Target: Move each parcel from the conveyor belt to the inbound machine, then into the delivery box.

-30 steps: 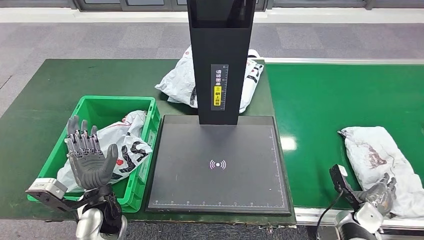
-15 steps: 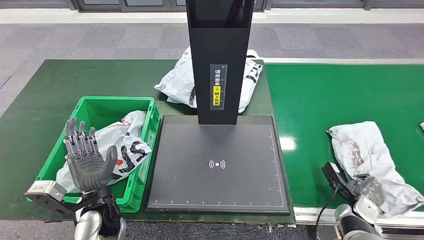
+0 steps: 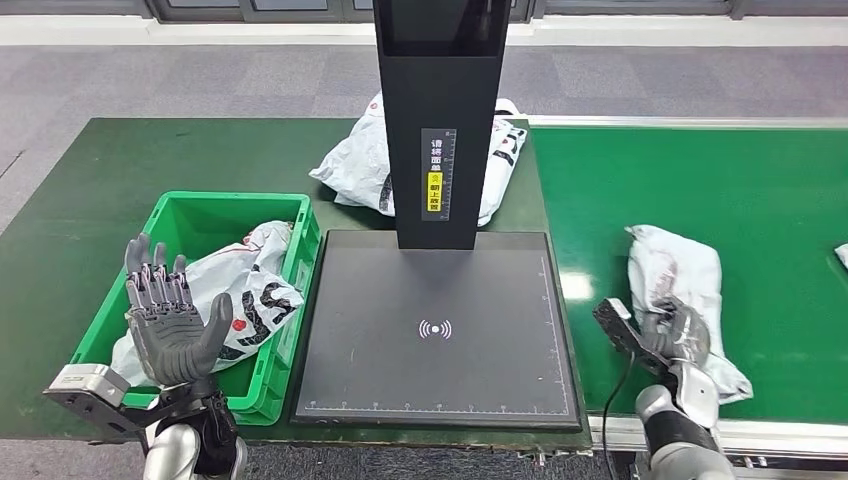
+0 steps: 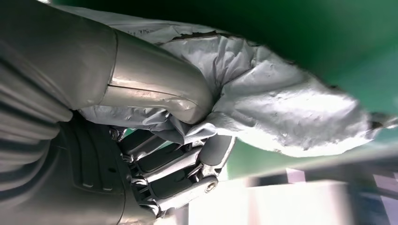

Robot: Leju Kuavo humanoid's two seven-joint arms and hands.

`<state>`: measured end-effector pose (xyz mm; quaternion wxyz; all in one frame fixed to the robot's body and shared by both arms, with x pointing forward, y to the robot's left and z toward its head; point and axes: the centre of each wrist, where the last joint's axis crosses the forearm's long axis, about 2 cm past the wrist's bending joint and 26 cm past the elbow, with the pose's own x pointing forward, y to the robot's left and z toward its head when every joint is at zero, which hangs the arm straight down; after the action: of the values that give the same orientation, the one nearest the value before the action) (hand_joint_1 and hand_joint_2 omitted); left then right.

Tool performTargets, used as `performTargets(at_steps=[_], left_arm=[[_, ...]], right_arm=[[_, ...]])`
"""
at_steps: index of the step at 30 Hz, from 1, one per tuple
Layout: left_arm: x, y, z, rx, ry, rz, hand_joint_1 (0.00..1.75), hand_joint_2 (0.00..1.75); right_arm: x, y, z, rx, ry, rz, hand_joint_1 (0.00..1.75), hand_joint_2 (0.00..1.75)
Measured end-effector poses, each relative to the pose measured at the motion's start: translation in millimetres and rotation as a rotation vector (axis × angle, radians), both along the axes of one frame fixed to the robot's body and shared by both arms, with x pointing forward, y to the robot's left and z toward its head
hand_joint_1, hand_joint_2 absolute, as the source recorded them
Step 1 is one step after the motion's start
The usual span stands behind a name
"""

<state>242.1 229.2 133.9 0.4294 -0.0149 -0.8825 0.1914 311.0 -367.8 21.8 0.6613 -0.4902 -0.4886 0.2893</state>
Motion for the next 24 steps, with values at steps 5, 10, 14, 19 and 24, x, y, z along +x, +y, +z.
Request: performTargets(at_steps=[5, 10, 14, 19, 24], left_arm=[[0.0, 1, -1.7, 0.011, 0.006, 0.001, 0.00, 1.75], [-0.5, 2, -3.3, 0.020, 0.008, 0.009, 0.00, 1.75], [-1.1, 3, -4.1, 0.026, 0.005, 0.018, 0.00, 1.75], [-1.3, 3, -5.7, 0.032, 0.007, 0.021, 0.00, 1.75], [-1.1, 3, -8.0, 0.043, 0.008, 0.035, 0.00, 1.75]], right_arm=[[3, 57, 22, 0.073, -0.159, 0.177, 1.75, 1.75], [-1, 104, 54, 0.057, -0.311, 0.312, 1.75, 1.75], [-7, 130, 74, 0.033, -0.409, 0.412, 1.75, 1.75], [-20, 160, 91, 0.018, -0.480, 0.506, 1.75, 1.75], [-27, 183, 97, 0.099, -0.505, 0.608, 1.71, 1.75]])
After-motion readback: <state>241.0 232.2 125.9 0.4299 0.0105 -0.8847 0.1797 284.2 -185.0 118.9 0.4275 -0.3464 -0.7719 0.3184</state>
